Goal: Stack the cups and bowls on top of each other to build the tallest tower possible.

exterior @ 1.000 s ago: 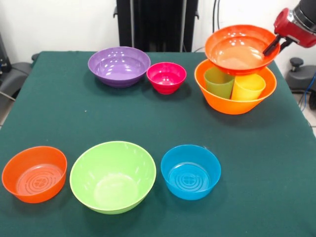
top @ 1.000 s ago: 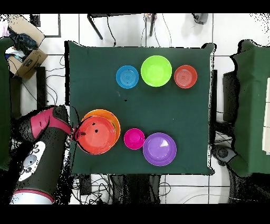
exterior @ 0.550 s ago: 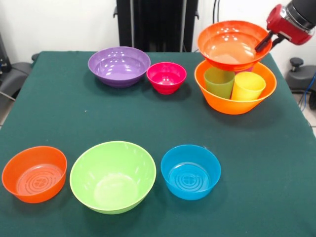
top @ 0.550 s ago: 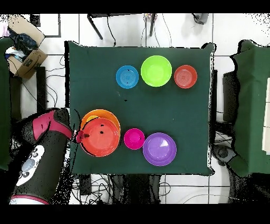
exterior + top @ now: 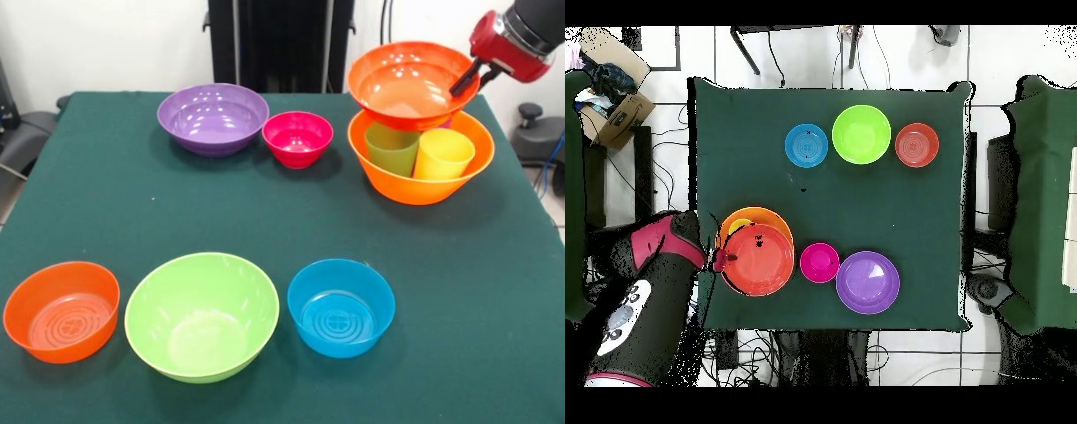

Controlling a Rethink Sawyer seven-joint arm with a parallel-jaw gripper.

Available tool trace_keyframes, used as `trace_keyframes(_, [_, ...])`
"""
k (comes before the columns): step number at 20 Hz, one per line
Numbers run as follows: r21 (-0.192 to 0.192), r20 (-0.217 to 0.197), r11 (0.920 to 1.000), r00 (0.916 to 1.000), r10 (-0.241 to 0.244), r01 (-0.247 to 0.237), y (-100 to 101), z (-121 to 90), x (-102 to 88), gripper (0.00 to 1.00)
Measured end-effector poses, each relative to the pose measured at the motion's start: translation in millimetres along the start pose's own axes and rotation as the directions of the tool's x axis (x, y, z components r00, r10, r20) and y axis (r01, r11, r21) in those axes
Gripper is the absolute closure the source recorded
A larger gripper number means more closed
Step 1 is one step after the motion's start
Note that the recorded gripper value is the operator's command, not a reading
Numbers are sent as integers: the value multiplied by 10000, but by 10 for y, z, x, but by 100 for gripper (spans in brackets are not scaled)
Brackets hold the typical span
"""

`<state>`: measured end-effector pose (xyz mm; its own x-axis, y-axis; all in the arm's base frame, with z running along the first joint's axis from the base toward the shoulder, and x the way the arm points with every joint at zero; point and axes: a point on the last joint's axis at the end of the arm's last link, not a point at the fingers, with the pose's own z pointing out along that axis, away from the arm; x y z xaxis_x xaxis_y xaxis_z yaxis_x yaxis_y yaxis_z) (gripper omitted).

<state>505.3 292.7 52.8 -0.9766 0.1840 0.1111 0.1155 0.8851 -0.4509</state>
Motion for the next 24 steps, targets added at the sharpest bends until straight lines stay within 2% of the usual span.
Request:
trace_keyframes(7, [-424, 839, 9991, 9965, -35, 71, 57, 62, -41, 100])
trace_keyframes(11, [-535, 1098, 9985, 9939, -88, 148, 101, 65, -42, 100])
trace_keyframes(24, [-516, 1087, 9985, 9940, -105, 162, 106, 78, -36, 100])
